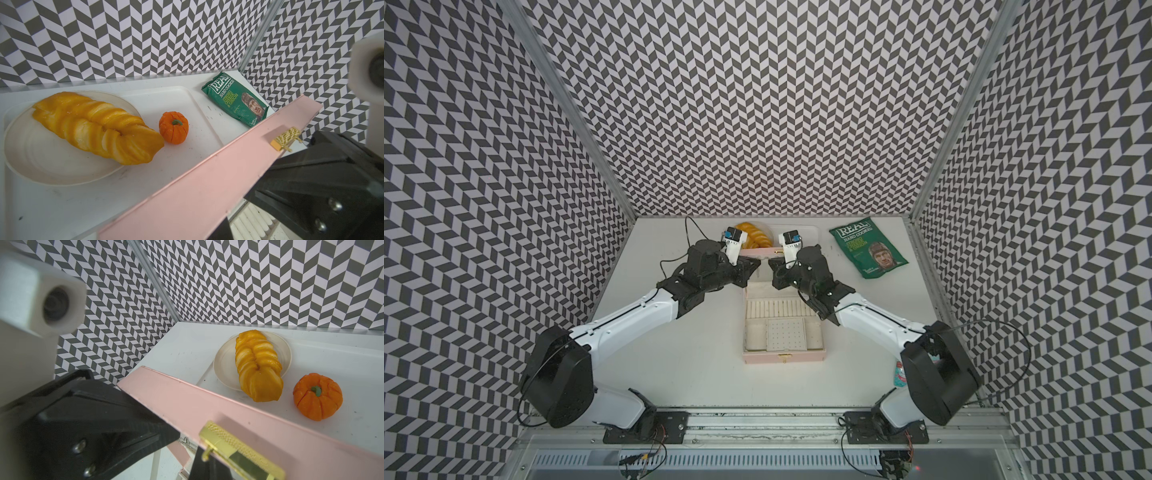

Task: Put jewelry chain into jewelry box
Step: Hang the necklace on the jewelry box clasp.

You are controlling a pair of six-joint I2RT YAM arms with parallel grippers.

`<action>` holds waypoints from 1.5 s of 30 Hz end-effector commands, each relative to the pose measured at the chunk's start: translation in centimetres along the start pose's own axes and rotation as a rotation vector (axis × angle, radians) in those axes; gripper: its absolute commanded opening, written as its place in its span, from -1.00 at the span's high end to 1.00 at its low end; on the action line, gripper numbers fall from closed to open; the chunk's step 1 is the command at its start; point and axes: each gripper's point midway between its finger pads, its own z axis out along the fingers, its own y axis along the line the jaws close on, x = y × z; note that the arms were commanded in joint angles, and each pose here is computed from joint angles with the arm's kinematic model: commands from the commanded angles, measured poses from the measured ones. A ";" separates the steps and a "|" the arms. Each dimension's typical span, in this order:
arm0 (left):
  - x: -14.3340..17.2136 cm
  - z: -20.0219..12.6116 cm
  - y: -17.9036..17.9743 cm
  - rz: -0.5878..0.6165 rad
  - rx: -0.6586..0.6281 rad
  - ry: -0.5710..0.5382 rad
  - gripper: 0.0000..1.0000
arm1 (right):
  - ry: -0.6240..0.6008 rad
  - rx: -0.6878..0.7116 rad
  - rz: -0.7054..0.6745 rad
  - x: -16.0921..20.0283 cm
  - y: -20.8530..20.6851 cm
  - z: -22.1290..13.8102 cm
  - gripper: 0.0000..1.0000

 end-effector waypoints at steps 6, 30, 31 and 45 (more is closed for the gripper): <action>1.3 0.0 -2.4 0.047 0.073 0.038 1.00 | -0.027 -0.037 0.003 -0.9 0.7 -0.8 1.00; 4.0 1.4 -1.2 0.043 0.044 0.093 1.00 | -0.015 -0.026 0.017 -0.3 0.4 -0.6 0.98; 4.1 1.5 -1.2 0.041 0.042 0.095 1.00 | -0.016 -0.027 0.016 -0.3 0.4 -0.6 0.98; 4.7 2.4 -0.3 0.035 0.010 0.108 1.00 | -0.018 -0.038 0.016 -0.7 0.7 -0.2 0.92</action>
